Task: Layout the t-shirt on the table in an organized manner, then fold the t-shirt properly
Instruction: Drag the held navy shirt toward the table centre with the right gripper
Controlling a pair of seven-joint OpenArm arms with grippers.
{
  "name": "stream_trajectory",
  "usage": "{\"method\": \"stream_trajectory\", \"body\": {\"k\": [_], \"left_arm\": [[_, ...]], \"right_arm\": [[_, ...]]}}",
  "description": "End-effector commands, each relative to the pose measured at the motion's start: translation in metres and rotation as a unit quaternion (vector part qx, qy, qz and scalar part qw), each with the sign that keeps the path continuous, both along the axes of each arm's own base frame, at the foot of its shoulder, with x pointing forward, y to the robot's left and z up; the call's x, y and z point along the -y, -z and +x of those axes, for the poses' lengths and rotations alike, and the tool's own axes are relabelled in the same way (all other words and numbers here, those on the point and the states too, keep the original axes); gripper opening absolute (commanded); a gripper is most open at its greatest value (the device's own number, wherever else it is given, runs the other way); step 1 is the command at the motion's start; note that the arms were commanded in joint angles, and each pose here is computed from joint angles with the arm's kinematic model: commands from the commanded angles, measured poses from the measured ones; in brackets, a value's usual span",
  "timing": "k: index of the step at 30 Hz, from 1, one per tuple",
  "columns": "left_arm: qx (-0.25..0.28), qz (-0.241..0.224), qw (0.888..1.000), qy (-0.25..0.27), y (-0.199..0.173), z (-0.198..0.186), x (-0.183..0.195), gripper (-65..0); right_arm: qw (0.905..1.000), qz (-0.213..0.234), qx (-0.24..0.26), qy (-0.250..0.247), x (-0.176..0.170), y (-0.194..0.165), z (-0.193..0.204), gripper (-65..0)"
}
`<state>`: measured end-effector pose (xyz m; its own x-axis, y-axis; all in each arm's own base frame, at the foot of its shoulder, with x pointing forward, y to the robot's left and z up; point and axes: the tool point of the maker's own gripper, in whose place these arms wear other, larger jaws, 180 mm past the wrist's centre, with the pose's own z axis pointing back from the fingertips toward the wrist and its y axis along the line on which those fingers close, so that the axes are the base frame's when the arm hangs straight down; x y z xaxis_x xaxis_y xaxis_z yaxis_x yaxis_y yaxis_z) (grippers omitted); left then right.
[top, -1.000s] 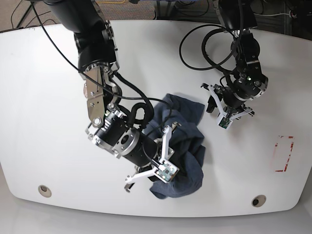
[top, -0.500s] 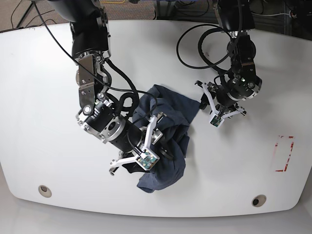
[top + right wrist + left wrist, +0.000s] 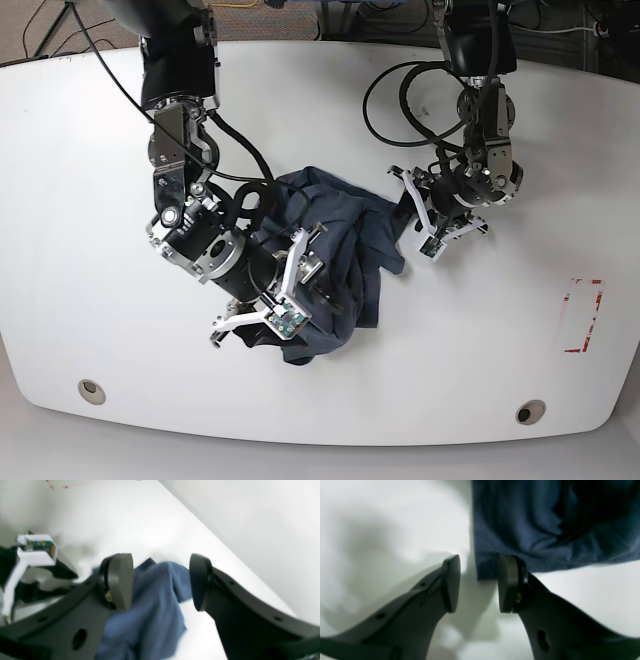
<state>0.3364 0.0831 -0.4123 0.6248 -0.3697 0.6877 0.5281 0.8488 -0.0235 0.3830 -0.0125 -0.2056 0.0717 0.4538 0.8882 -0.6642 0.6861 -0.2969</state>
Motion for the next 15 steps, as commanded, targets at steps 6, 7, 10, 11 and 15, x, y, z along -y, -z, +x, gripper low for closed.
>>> {"method": "stream_trajectory", "body": {"k": [6, 7, 10, 11, 15], "left_arm": [[0.033, -0.012, 0.999, 0.0, -0.018, 0.014, 0.003, -41.5], [0.033, -0.011, 0.999, -0.001, -0.018, 0.014, 0.002, -41.5], [0.036, -0.003, 0.999, -0.002, -0.02, 0.015, -0.005, -41.7], [0.038, 0.001, 0.999, -0.003, -0.021, 0.015, -0.008, -41.7], [0.043, 0.007, 0.999, -0.004, -0.024, 0.014, -0.013, -41.7]], "right_arm": [[0.9981, 0.009, 0.046, 0.039, 0.035, -0.031, 0.013, -30.6], [0.9981, 0.01, 0.044, 0.042, 0.037, -0.03, 0.014, -30.6], [0.9984, 0.011, 0.034, 0.043, 0.037, -0.024, 0.016, -30.6], [0.9987, 0.011, 0.028, 0.042, 0.037, -0.02, 0.016, -30.6], [0.9993, 0.021, -0.005, 0.03, 0.019, -0.003, 0.025, -30.6]]}}
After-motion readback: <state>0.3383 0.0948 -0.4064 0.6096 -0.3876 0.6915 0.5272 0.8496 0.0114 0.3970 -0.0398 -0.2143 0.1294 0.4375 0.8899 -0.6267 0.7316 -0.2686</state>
